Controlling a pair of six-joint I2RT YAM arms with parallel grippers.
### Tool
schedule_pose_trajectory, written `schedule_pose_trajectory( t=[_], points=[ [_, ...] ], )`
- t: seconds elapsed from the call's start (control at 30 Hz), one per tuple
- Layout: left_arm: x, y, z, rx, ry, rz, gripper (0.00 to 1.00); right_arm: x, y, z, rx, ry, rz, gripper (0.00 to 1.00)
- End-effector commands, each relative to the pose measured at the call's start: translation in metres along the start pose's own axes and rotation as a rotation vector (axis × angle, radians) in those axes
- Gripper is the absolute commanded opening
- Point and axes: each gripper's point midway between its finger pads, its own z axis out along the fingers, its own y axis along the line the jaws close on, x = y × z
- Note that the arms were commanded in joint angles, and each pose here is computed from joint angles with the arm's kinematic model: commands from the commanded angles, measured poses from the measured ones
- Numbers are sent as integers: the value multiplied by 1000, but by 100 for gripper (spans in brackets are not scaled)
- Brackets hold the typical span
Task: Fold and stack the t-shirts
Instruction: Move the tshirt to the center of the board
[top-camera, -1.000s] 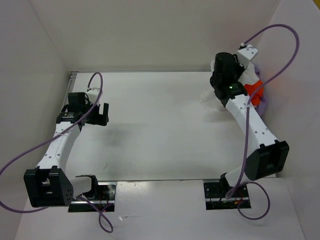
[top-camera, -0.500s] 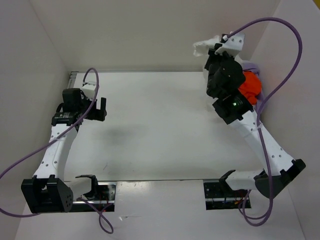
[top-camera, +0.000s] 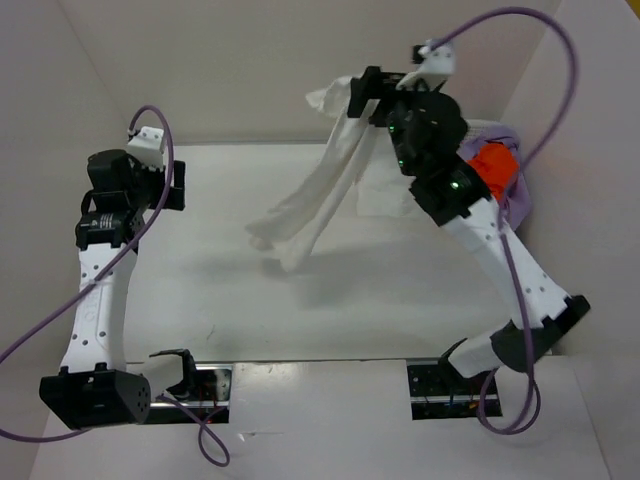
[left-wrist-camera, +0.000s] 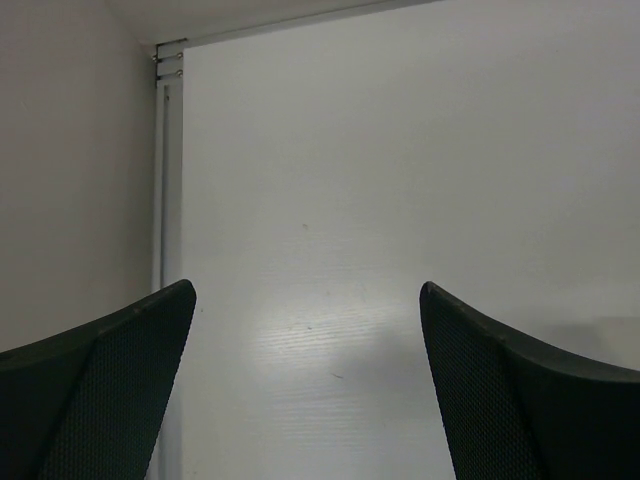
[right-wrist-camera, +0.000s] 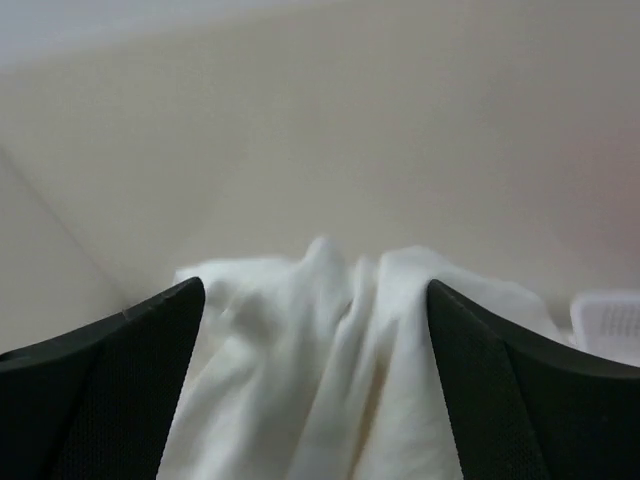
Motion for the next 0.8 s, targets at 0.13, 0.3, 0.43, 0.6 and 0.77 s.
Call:
schedule_pose_trajectory(
  t=[0.13, 0.3, 0.43, 0.6, 0.77],
  points=[
    [47, -8, 12, 87, 191, 306, 99, 255, -67, -11, 196, 619, 20, 99],
    [110, -74, 8, 296, 368, 520, 99, 291, -77, -54, 224, 710, 85, 99],
    [158, -116, -5, 479, 476, 646, 99, 321, -85, -72, 281, 784, 120, 91],
    [209, -152, -9, 581, 597, 800, 99, 383, -92, -87, 340, 926, 125, 80],
    [238, -192, -12, 680, 695, 766, 99, 444, -98, -108, 407, 1070, 137, 77]
  ],
)
